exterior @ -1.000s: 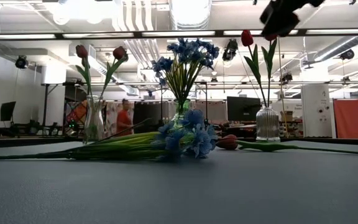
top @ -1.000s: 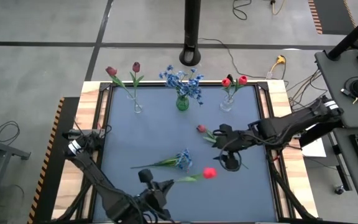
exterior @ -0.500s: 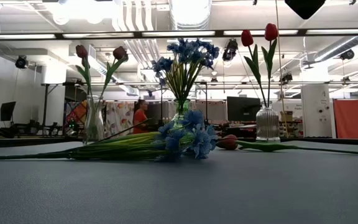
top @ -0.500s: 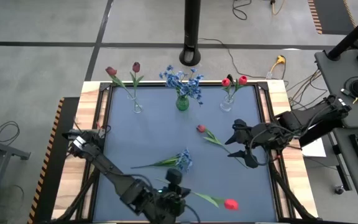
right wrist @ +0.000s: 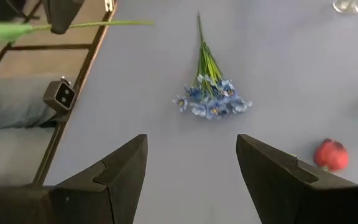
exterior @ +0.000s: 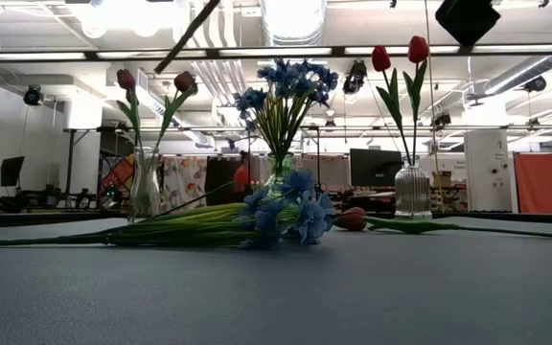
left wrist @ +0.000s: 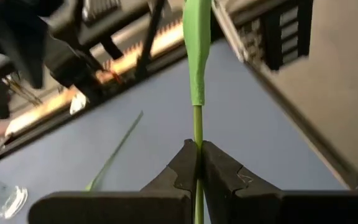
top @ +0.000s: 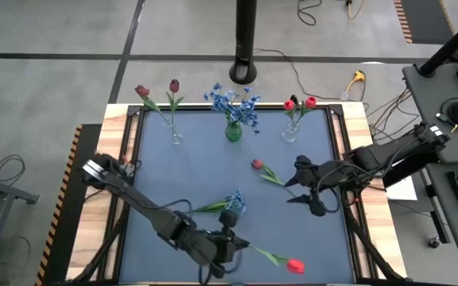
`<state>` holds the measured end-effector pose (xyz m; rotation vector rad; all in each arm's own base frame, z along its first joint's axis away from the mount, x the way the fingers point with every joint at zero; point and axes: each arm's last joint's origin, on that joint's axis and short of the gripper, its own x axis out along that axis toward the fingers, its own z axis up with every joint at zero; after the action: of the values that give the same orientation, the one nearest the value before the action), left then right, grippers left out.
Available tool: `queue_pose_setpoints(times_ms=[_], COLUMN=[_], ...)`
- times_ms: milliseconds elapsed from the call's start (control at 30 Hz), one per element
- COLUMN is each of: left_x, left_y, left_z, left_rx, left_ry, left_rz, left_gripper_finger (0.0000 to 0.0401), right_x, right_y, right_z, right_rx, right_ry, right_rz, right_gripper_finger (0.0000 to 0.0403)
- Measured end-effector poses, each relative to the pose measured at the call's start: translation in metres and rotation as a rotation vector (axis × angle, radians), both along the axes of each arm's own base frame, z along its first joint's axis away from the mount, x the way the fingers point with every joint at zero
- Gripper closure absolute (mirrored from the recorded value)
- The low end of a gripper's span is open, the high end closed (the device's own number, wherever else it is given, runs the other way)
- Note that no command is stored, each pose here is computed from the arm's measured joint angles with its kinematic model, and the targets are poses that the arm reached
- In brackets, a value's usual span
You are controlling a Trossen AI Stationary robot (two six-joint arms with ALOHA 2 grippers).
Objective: Sort flowers into vase by color
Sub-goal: Put the pink flower into the right transparent vase
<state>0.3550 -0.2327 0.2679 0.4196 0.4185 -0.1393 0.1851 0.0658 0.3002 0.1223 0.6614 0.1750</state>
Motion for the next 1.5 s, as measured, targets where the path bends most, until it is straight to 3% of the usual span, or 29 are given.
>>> queue_pose_setpoints(times_ms=[367, 533, 633, 867, 1033, 1500], left_x=[-0.052, -0.067, -0.071, -0.071, -0.064, -0.061], left_y=[0.04, 0.057, 0.071, 0.112, 0.133, 0.137], left_z=[-0.029, -0.046, -0.052, -0.067, -0.07, -0.073], left_rx=[-0.164, -0.138, -0.138, -0.13, -0.115, -0.12], left_ry=[-0.314, -0.452, -0.524, -0.566, -0.568, -0.558], left_rz=[0.033, 0.099, 0.126, 0.217, 0.16, 0.137], left_gripper_finger=[0.0401, 0.0401, 0.0401, 0.0401, 0.0401, 0.0401], right_x=[0.013, 0.021, 0.03, 0.061, 0.09, 0.138], right_y=[0.004, 0.002, 0.005, 0.014, 0.014, 0.021], right_z=[-0.036, -0.059, -0.072, -0.086, -0.083, -0.076], right_rx=[-0.013, -0.053, -0.068, -0.193, -0.246, -0.267], right_ry=[-0.181, -0.316, -0.446, -0.633, -0.714, -0.74], right_rz=[-0.001, -0.115, -0.113, -0.09, -0.116, -0.101], right_gripper_finger=[0.0165, 0.0165, 0.0165, 0.0165, 0.0165, 0.0169])
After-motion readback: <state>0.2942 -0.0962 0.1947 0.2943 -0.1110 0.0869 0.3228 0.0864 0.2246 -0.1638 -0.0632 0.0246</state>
